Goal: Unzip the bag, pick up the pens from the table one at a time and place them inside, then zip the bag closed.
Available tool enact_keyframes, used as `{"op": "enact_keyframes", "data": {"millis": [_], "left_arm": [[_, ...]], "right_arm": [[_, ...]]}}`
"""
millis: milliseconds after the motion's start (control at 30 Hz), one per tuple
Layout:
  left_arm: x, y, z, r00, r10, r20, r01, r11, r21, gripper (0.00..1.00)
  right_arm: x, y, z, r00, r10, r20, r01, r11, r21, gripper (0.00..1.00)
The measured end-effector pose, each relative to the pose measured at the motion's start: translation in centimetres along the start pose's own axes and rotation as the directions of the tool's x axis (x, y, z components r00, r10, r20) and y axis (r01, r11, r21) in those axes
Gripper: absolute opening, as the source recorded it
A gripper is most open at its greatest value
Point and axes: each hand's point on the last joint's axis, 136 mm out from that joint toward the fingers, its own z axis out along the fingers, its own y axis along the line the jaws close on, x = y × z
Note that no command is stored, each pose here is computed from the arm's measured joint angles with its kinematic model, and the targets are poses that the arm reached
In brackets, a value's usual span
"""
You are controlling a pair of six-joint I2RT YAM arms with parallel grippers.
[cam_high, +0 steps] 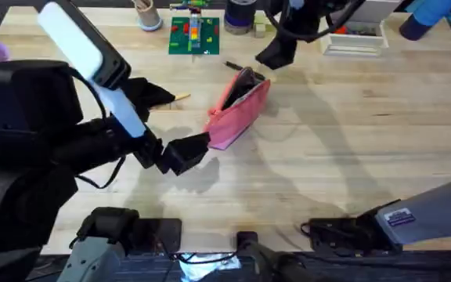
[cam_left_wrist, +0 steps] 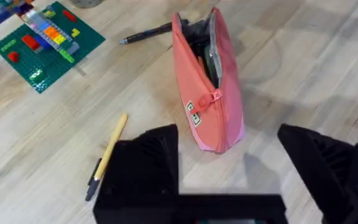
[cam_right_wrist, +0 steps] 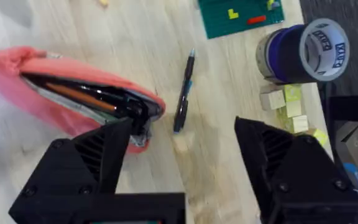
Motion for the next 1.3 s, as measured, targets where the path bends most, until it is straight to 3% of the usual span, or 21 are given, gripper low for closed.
{"op": "enact_keyframes", "data": {"millis": [267, 567, 900, 1300], "left_arm": [[0.0, 0.0, 0.0, 1.000, 0.000, 0.000, 0.000, 1.000, 0.000, 0.994], [0.0, 0.0, 0.0, 1.000, 0.000, 0.000, 0.000, 1.000, 0.000, 0.993], [0.0, 0.0, 0.0, 1.000, 0.000, 0.000, 0.000, 1.000, 0.000, 0.993], [0.0, 0.0, 0.0, 1.000, 0.000, 0.000, 0.000, 1.000, 0.000, 0.993]], "right_arm": [[-0.3, 0.6, 0.1, 0.999, 0.042, -0.001, -0.042, 0.999, -0.016, 0.996], [-1.3, -1.9, 0.2, 0.997, 0.043, 0.059, -0.047, 0.997, 0.066, 0.995], [2.6, -3.7, 4.6, 0.974, 0.226, 0.003, -0.226, 0.973, 0.037, 0.995], [4.0, -4.8, 8.4, 0.886, 0.464, 0.010, -0.464, 0.885, 0.038, 0.996]]}}
